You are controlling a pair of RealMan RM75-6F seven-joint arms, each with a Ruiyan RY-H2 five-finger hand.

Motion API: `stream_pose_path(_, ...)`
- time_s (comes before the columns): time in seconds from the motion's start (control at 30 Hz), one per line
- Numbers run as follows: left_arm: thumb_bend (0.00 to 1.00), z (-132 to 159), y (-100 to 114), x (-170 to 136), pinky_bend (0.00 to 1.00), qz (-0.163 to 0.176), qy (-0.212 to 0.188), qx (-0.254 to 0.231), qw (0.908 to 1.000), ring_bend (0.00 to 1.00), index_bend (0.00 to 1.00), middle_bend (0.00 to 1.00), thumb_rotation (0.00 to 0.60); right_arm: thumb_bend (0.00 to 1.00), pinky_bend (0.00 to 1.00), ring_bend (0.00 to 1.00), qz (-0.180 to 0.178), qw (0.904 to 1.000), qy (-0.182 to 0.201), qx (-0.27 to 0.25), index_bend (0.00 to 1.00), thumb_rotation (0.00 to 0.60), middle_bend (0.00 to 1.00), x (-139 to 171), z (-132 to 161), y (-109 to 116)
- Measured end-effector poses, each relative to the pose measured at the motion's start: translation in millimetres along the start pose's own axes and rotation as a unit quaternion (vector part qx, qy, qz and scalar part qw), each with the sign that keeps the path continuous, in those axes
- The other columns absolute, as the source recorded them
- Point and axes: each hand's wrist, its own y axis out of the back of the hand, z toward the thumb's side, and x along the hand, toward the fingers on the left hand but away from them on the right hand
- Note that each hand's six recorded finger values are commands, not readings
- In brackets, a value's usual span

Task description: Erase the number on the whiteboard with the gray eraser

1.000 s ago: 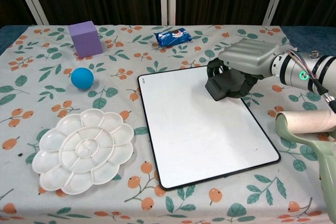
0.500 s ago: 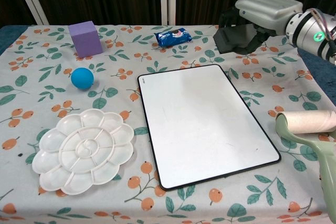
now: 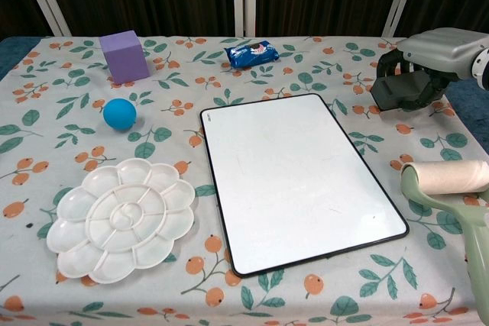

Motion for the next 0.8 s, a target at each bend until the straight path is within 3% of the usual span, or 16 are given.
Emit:
stream_pose_path(0.03,0.00,0,0,0,0.19,0.001,0.000,0.000,1.0000,0.06,0.09,0.08,0.600,0.13,0.06,0.01,0.008,1.0000,0.000,-0.001,0.06,0.600,0.05,0,-1,-3)
stream_pose_path(0.07,0.00,0,1,0,0.19,0.002,0.001,0.000,1.0000,0.06,0.09,0.08,0.600,0.11,0.01,0.00,0.017,0.9999,0.001,-0.002,0.01,0.600,0.00,1,-1,-6)
stream_pose_path(0.23,0.00,0,4,-1,0.19,0.005,0.002,0.002,1.0000,0.06,0.09,0.08,0.600,0.02,0.00,0.00,0.002,0.9997,0.000,-0.022,0.00,0.600,0.00,3,-3,1)
stream_pose_path(0.53,0.00,5,9,1,0.19,0.014,-0.002,0.002,0.9999,0.06,0.09,0.08,0.600,0.00,0.00,0.00,-0.066,0.9963,-0.003,-0.056,0.00,0.600,0.00,19,-20,42)
stream_pose_path(0.67,0.00,6,11,2,0.19,0.022,-0.003,0.000,0.9998,0.06,0.09,0.08,0.600,0.00,0.00,0.00,-0.121,0.9919,-0.014,-0.038,0.00,0.600,0.00,52,-36,65)
stream_pose_path(0.8,0.00,7,13,2,0.19,0.027,-0.003,0.000,0.9996,0.06,0.09,0.08,0.600,0.00,0.00,0.00,-0.162,0.9845,-0.061,-0.027,0.00,0.600,0.00,107,-66,69)
